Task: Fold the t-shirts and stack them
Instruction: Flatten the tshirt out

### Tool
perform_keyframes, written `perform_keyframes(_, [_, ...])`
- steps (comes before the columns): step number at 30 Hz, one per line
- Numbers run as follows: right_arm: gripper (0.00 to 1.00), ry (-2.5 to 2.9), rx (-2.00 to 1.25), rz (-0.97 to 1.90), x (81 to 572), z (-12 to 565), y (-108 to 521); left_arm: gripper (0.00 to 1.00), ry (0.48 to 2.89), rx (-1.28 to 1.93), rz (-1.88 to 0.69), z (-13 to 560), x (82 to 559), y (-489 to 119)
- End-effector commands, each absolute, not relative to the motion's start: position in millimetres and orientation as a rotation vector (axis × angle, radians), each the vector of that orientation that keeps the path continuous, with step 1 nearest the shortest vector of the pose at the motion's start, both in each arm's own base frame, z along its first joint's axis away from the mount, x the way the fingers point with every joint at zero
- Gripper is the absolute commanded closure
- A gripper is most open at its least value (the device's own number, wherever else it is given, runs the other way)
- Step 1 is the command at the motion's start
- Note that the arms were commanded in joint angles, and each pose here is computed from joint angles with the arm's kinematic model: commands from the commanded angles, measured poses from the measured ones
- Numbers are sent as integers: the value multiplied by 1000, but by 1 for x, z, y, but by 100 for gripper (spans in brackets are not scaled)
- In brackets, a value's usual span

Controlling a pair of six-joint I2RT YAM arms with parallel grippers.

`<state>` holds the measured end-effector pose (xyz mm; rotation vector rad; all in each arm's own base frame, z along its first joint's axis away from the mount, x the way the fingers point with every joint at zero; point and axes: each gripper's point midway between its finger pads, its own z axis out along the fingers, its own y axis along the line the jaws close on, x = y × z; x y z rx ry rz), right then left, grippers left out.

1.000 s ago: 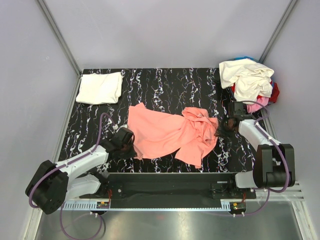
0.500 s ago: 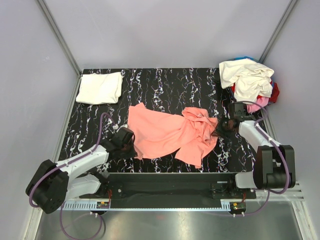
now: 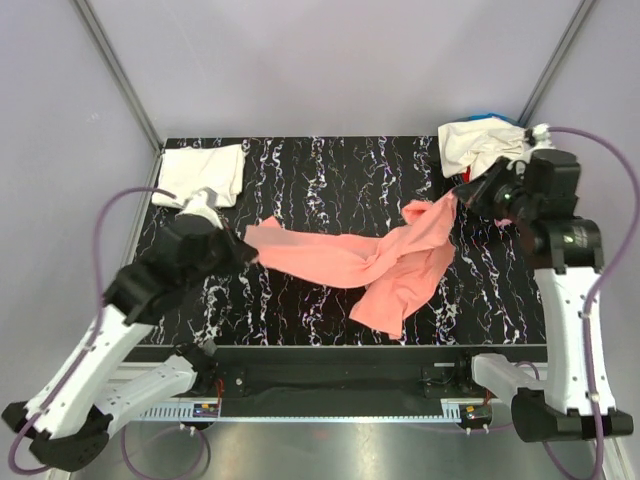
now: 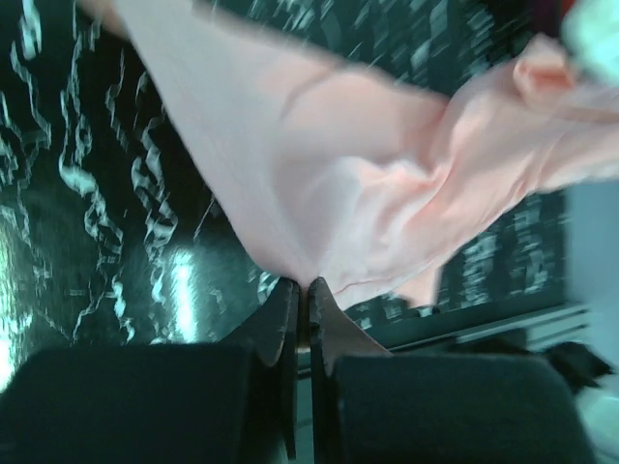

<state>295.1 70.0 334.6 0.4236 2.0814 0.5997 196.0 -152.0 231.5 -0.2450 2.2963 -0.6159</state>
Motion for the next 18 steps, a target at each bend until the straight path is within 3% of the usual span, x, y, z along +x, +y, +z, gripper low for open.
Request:
perform_keyframes(1, [100,1984,452,579,261,392,62,100,2211,-199,-570,292,181,-127])
perform_keyframes(7, [100,1815,490,520,216,465,44,100,1981,-154,-660,405,163,-107])
perform_keyframes(18, [100,1273,576,409,90,577,-9,100,1469,79,-834,527,97,-78])
